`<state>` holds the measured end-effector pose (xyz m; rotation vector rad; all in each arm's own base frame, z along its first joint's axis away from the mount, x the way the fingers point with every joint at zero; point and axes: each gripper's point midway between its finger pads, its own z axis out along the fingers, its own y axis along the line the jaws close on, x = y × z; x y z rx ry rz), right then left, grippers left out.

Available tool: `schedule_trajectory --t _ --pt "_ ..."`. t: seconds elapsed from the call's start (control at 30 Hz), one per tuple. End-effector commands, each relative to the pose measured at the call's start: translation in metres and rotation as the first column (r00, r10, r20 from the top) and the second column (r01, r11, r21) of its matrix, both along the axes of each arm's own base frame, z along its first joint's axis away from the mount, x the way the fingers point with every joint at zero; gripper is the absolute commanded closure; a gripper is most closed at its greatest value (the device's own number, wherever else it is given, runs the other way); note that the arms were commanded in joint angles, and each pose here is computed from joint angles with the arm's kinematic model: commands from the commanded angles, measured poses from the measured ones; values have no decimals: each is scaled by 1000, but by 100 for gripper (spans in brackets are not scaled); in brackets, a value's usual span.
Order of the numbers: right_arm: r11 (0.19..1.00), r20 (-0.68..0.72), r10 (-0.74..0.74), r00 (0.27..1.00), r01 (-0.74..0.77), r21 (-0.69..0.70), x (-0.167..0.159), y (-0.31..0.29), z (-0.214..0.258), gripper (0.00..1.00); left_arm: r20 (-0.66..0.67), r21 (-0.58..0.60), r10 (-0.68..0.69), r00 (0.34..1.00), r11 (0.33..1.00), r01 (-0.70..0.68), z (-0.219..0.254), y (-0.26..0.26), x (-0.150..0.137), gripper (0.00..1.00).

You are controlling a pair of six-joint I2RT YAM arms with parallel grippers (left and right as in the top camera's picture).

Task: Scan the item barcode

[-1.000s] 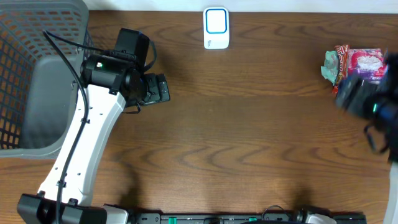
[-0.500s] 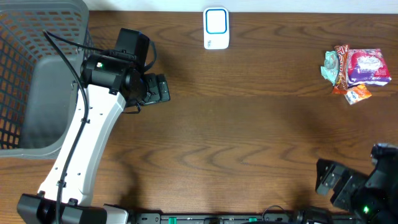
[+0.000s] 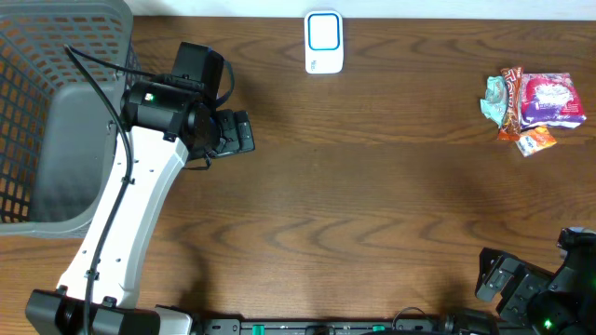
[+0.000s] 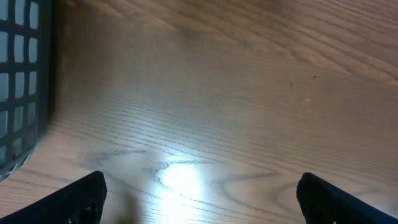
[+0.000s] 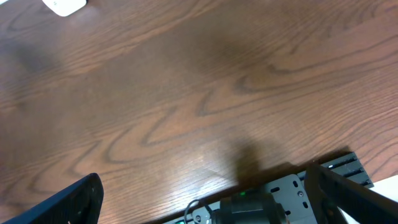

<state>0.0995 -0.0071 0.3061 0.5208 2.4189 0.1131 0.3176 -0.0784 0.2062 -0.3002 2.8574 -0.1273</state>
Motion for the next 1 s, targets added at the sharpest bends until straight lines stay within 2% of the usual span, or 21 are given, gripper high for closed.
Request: schedule_trajectory --t 0.0,0.3,0.53,0.7,0.97 --pt "1000 4 -13 1000 13 -4 0 -2 0 1 -12 15 -7 1000 1000 7 -4 2 -1 2" --pt "992 71 107 992 -101 -78 15 1 12 1 -12 15 -7 1000 1000 7 -4 2 -1 2" --pt "985 82 167 983 -163 -53 22 11 7 1 -11 15 -7 1000 1000 7 -4 2 -1 2" --pt "963 231 265 936 -246 -106 44 21 4 1 -11 15 -7 1000 1000 7 -4 2 -1 2" --pt "948 381 318 868 -284 -144 72 29 -42 1 -11 15 -7 1000 1000 7 -4 2 -1 2"
